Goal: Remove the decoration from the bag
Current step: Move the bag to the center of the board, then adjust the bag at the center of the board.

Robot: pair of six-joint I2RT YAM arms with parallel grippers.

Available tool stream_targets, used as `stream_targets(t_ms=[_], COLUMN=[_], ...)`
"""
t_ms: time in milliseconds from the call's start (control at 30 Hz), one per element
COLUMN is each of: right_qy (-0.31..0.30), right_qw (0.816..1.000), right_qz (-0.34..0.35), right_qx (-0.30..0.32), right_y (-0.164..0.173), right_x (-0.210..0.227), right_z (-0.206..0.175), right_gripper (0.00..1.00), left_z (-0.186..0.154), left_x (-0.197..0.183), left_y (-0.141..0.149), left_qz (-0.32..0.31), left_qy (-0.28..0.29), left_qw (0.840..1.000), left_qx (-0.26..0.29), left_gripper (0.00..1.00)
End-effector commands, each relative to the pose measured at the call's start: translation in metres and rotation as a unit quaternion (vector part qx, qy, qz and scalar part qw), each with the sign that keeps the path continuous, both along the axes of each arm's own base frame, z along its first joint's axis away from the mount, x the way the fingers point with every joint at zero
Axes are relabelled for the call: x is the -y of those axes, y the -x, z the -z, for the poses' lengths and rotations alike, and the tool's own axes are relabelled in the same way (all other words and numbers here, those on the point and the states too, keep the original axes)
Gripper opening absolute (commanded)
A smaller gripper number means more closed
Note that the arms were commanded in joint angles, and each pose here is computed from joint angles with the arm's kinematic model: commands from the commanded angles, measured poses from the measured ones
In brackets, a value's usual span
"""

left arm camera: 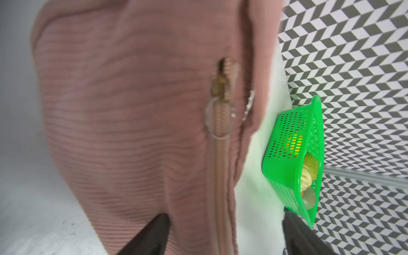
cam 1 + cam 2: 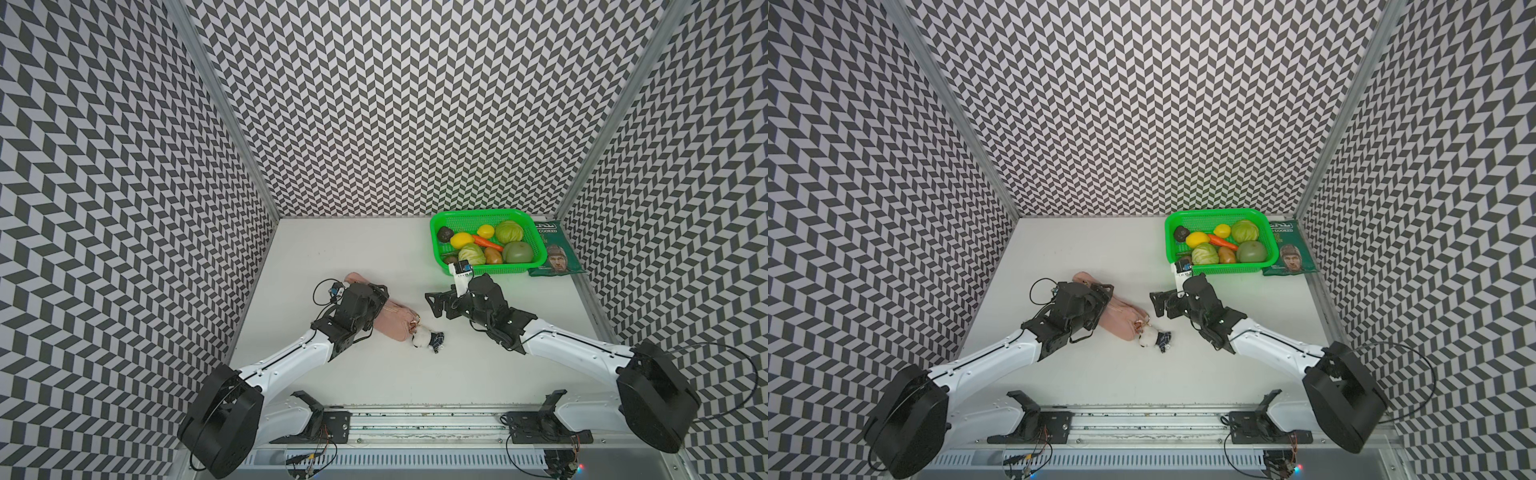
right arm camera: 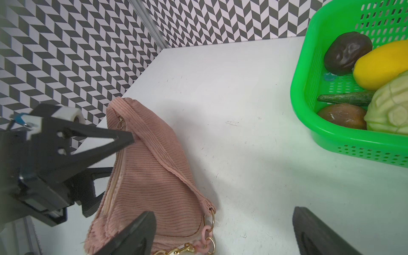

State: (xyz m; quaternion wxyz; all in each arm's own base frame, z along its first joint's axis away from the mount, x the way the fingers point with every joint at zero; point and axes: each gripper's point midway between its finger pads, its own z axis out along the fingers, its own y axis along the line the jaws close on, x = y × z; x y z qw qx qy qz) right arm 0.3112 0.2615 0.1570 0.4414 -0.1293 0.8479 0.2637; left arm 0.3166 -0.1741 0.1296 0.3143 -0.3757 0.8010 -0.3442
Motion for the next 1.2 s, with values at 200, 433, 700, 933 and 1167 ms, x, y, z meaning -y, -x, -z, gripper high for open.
stream_targets(t_ms=[200, 433, 700, 933, 1167], right_qy=[-0.026, -0.039, -0.009, 0.008, 0.006], right_qw=[0.999, 0.992, 0.984, 0.989, 0.993], right_qz=[-0.021, -0.110, -0.165, -0.133, -0.104], right_qx=[-0.016, -0.049, -0.069, -0.062, -0.046], right_y=[0.014, 0.054, 0.099, 0.091, 0.071], right_x=[-0.004, -0.020, -0.056, -0.071, -0.080], right_z=[-0.014, -0.007, 0.015, 0.034, 0.039], right_gripper=[1.00, 1.00, 1.00, 1.00, 1.00], left_z=[-0.056, -0.063, -0.083, -0.108, -0.102], left_x=[0.010, 0.010, -0.002, -0.001, 0.010], left_y=[-0.005, 0.013, 0.005, -0.037, -0.079], left_qz=[0.085, 0.136, 0.115, 0.128, 0.148], left_qy=[-0.099, -0.124, -0.163, -0.215, -0.210], left_qw=[0.985, 0.972, 0.964, 0.950, 0.950], left_qx=[0.112, 0.143, 0.176, 0.186, 0.180], left_gripper=[1.00, 1.00, 1.00, 1.00, 1.00])
